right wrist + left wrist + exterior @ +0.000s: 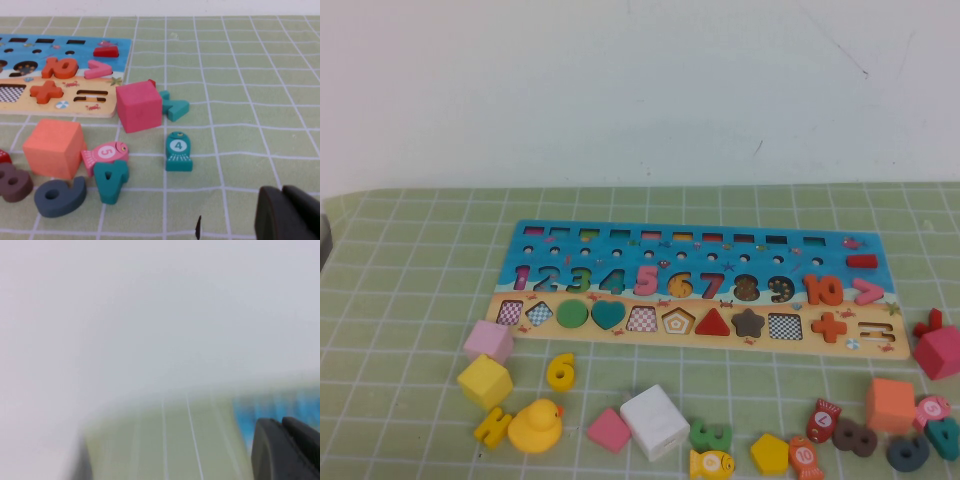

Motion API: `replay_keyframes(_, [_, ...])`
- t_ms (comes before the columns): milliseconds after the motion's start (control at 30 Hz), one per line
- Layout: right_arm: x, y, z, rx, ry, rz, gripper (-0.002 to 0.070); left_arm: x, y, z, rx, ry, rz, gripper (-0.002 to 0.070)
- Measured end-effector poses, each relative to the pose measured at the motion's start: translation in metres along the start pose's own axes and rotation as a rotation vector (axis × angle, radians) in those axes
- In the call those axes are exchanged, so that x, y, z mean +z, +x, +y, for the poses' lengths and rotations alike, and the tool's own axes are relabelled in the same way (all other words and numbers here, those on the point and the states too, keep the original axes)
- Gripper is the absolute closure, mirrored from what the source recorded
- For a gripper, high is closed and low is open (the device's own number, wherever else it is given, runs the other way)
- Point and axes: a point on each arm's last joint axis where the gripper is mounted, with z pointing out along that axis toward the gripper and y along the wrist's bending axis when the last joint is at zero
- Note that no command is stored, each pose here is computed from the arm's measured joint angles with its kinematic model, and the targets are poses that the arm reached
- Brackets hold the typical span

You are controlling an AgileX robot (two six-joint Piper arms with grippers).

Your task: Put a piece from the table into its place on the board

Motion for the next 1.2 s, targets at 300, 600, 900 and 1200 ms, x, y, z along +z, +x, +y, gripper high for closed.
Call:
replay_keyframes(300, [0.000, 0.000, 0.000, 0.000, 0.000, 0.000, 0.0679, -0.019, -0.053, -0.016, 0.208, 0.122, -0.649, 0.0677])
replay_keyframes(600, [0.000, 0.000, 0.000, 0.000, 0.000, 0.000, 0.0679, -0.031, -0.065, -0.022, 0.151, 0.211, -0.823, 0.0677])
replay_keyframes(900, [0.000, 0.000, 0.000, 0.000, 0.000, 0.000, 0.0679, -0.010, -0.040, -0.012, -0.056, 0.145, -0.455, 0.0677])
replay_keyframes(1200, [0.000, 0.000, 0.000, 0.000, 0.000, 0.000, 0.0679, -0.007, -0.048, -0.004, -0.211, 0.082, -0.291, 0.0677])
